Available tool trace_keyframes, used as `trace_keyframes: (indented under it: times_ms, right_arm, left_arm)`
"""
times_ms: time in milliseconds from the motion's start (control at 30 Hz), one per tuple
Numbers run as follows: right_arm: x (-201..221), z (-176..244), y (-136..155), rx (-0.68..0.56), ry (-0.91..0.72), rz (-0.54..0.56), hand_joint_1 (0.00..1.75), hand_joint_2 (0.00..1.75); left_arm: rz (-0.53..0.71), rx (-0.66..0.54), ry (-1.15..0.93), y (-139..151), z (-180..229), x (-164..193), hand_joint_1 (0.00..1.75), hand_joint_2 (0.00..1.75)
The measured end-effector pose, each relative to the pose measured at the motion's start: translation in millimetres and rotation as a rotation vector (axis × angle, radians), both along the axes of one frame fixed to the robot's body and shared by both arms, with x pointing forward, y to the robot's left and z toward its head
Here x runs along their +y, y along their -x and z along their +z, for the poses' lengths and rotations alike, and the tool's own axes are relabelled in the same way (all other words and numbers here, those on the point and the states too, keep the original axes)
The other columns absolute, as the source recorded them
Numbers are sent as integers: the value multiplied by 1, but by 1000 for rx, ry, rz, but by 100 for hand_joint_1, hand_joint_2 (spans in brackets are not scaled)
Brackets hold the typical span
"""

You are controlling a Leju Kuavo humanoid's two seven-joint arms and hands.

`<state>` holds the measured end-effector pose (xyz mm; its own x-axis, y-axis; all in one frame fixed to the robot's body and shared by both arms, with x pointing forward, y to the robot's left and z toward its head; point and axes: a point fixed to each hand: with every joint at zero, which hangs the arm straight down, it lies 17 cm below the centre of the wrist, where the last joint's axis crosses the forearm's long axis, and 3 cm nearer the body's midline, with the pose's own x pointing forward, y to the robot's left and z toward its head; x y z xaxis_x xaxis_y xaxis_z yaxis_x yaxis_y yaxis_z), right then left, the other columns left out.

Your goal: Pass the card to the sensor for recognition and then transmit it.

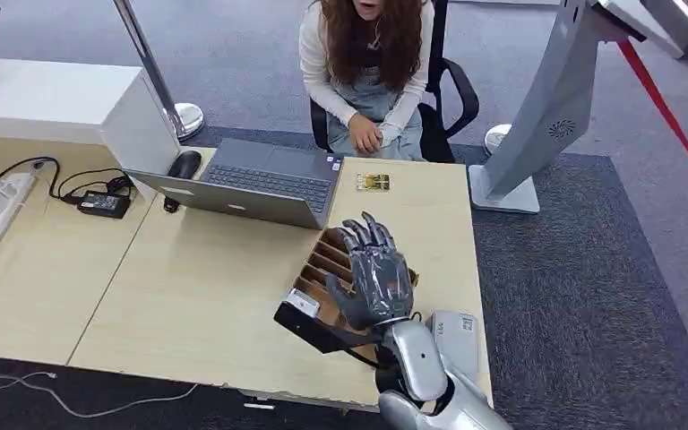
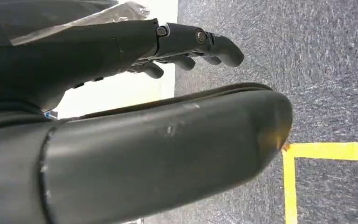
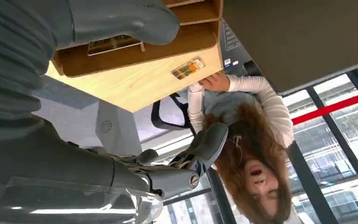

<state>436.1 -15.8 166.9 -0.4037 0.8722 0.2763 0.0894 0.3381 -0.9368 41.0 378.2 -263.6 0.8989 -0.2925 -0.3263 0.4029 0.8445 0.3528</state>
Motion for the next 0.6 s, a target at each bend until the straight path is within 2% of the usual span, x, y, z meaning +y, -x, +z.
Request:
trace_keyframes:
  times_ms: [600]
  right_arm:
    - [-29,-39,-9,75,71,-74,61,175]
  left_arm:
    - [8,-3,2,0,0,0,0,0]
